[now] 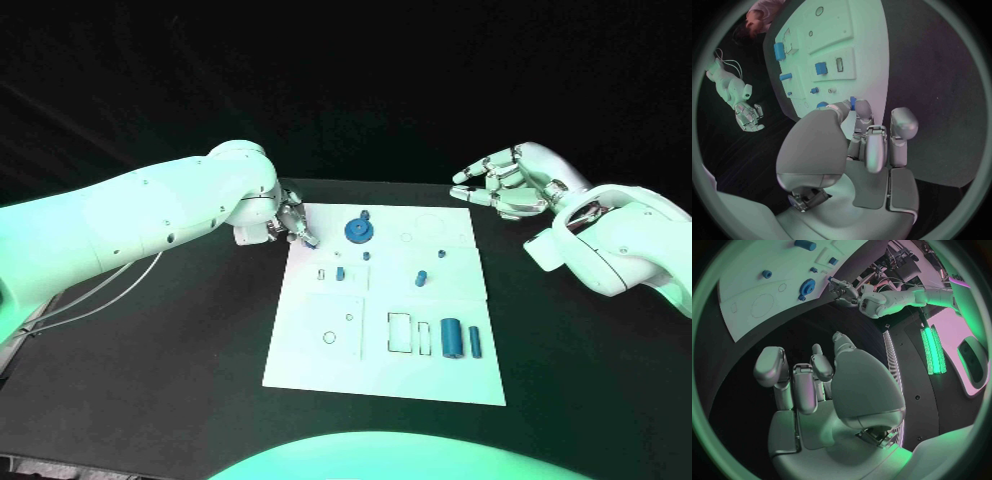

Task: Assemble the parts on the task board

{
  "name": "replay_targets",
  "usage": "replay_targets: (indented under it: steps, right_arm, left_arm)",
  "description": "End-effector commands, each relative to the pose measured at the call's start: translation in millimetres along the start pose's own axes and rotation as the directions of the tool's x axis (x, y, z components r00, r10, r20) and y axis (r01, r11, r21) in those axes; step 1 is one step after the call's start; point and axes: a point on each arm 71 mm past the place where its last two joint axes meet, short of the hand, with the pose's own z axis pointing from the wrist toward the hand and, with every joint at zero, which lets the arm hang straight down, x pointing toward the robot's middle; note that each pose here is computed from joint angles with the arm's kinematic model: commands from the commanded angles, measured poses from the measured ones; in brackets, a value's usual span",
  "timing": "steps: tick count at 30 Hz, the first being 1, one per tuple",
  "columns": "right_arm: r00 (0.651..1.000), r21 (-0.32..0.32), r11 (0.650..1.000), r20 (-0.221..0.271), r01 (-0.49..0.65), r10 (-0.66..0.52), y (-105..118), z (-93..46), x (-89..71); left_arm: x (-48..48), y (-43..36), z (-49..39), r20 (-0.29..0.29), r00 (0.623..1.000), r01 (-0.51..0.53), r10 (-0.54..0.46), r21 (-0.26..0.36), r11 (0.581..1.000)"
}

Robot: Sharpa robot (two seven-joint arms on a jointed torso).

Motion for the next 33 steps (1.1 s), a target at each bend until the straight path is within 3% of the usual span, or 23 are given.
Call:
replay_targets:
  steps: [1,7,14,28,33]
  right_arm:
    - [1.000,-0.007,1.000,-0.001,0.003,-0.003,0.4,0.2,-0.1]
    - [1.000,-0.007,1.000,-0.001,0.004,-0.004,0.1,0.9,0.0]
    - [1.000,-0.007,1.000,-0.002,0.004,-0.004,0.0,1.5,0.2]
    - [1.000,-0.007,1.000,-0.004,0.004,-0.004,0.0,2.2,1.1]
    - [1.000,-0.007,1.000,-0.003,0.004,-0.004,-0.4,1.8,0.8]
  left_arm:
    - [2.9,-0.1,-6.7,-0.004,0.996,0.093,-0.093,0.044,0.995]
    - [9.9,4.3,-18.7,-0.018,0.989,0.147,-0.146,0.071,0.987]
    - [21.3,4.5,-26.2,-0.023,0.986,0.166,-0.165,0.092,0.982]
    - [48.0,1.9,-25.4,0.010,0.998,0.065,-0.066,0.086,0.994]
    - [52.9,0.4,-23.7,0.034,0.999,0.022,-0.025,0.074,0.997]
